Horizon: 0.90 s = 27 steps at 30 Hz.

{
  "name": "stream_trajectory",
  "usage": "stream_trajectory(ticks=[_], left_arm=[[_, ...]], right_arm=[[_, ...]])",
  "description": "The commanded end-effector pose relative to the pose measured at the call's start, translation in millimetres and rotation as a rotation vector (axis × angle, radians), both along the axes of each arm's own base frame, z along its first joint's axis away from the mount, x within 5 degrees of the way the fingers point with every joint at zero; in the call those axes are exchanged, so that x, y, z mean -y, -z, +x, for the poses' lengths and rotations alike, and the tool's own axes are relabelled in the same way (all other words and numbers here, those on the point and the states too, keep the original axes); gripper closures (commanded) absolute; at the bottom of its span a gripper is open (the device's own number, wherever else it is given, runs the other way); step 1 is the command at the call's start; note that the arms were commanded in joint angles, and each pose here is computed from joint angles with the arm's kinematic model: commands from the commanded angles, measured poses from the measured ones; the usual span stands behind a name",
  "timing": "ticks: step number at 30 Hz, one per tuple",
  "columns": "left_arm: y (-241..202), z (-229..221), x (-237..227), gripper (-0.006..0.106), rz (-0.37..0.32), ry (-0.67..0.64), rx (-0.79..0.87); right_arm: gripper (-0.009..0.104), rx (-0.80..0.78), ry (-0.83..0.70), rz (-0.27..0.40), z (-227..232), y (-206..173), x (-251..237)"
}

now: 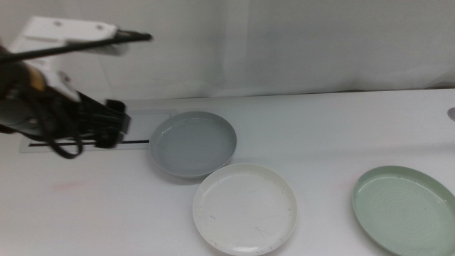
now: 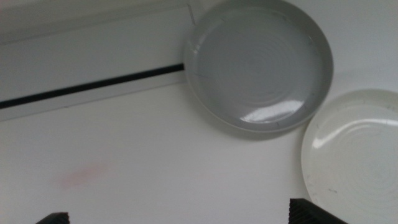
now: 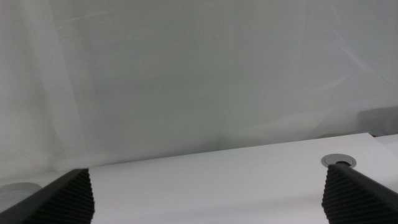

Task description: Stack the three bowls on top of each other.

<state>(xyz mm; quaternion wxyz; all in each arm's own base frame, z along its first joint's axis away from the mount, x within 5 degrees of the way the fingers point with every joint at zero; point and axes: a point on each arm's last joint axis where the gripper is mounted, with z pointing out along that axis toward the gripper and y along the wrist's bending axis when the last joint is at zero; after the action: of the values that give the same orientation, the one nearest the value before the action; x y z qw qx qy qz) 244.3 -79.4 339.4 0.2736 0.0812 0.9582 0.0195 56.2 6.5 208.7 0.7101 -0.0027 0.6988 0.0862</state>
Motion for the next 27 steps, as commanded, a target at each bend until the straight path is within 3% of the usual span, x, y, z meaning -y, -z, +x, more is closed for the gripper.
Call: stream_trajectory(ticks=[1, 6, 13, 27], left_arm=[[-11.3, -7.1, -6.5, 0.009, -0.005, -0.04, 0.04], [-8.6, -0.2, -3.4, 0.009, -0.04, -0.072, 0.061], [19.3, 48.2, -13.2, 0.009, -0.104, -0.182, 0.038], [91.0, 151.1, -1.4, 0.013, -0.091, -0.225, -0.134]], right_arm=[[-0.008, -0.01, -0.003, -0.009, 0.4, 11.6, -0.3], [-0.008, -0.01, -0.003, -0.009, 0.4, 11.6, -0.3], [-0.008, -0.01, -0.003, -0.009, 0.4, 11.6, -0.3], [-0.008, -0.01, -0.003, -0.009, 0.4, 11.6, -0.3]])
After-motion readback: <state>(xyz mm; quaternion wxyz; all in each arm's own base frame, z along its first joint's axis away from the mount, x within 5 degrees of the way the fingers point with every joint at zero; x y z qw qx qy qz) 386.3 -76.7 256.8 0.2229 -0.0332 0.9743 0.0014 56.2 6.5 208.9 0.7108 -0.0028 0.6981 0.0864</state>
